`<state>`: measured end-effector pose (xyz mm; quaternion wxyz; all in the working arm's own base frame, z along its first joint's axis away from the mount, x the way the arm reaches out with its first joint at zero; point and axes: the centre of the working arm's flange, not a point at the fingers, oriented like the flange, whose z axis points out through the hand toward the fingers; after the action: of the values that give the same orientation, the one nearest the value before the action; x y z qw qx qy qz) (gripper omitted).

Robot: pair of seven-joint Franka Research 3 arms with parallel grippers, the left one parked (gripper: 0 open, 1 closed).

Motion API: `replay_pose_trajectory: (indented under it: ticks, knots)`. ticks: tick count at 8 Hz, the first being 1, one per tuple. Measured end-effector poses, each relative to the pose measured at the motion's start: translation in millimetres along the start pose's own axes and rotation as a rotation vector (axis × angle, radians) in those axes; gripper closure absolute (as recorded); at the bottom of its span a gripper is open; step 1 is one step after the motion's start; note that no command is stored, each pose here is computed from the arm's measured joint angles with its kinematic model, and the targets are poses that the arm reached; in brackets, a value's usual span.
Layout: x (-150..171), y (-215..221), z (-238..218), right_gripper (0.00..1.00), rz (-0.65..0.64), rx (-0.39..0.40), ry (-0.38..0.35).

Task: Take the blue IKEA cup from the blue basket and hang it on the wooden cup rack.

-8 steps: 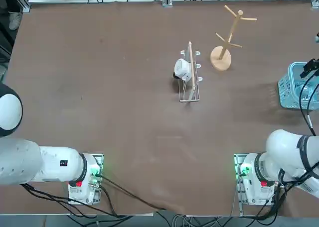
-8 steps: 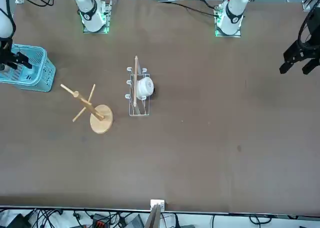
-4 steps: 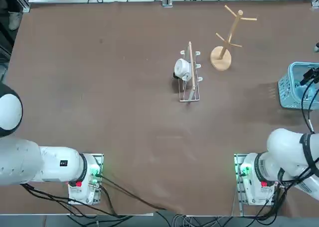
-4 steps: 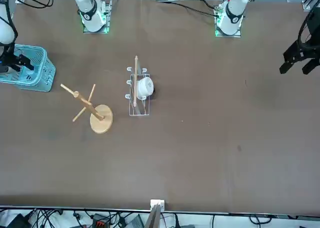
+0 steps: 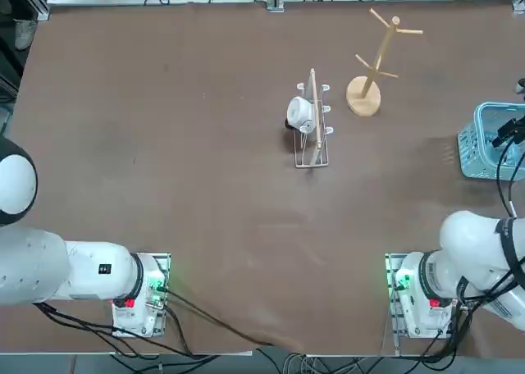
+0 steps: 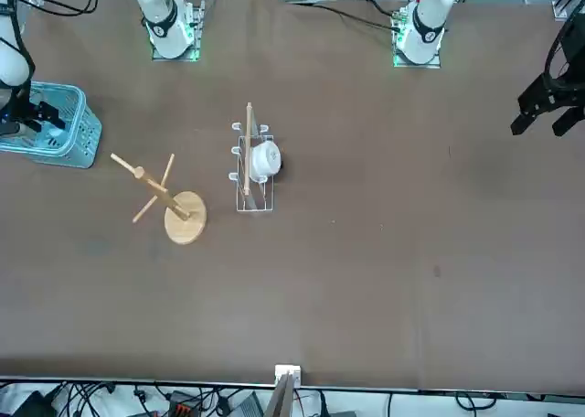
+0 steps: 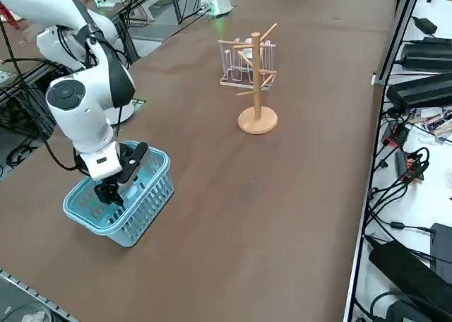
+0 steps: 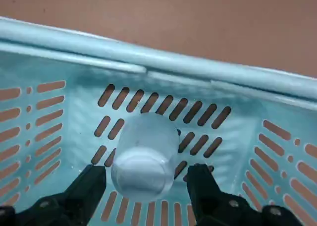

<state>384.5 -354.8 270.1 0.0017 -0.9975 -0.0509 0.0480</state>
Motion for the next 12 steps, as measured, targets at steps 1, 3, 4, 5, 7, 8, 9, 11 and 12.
replay_pose_trajectory:
  ticks: [1, 3, 4, 5, 7, 8, 9, 11, 12]
  knots:
    - [0, 0, 1, 0.0, -0.001, 0.002, -0.001]
    - [0, -1, 7, 0.0, -0.002, 0.01, -0.008]
    - [0, -1, 10, 0.0, -0.004, 0.013, -0.009]
    - [1, -1, 12, 0.0, -0.005, 0.013, -0.009]
    - [2, -1, 19, 0.0, -0.007, 0.016, -0.009]
    - [2, -1, 21, 0.0, -0.009, 0.018, -0.01]
    - [2, -1, 23, 0.0, -0.01, 0.019, -0.01]
    - [1, 0, 26, 0.0, -0.01, 0.023, -0.013]
    - [0, 0, 28, 0.0, -0.007, 0.025, -0.015]
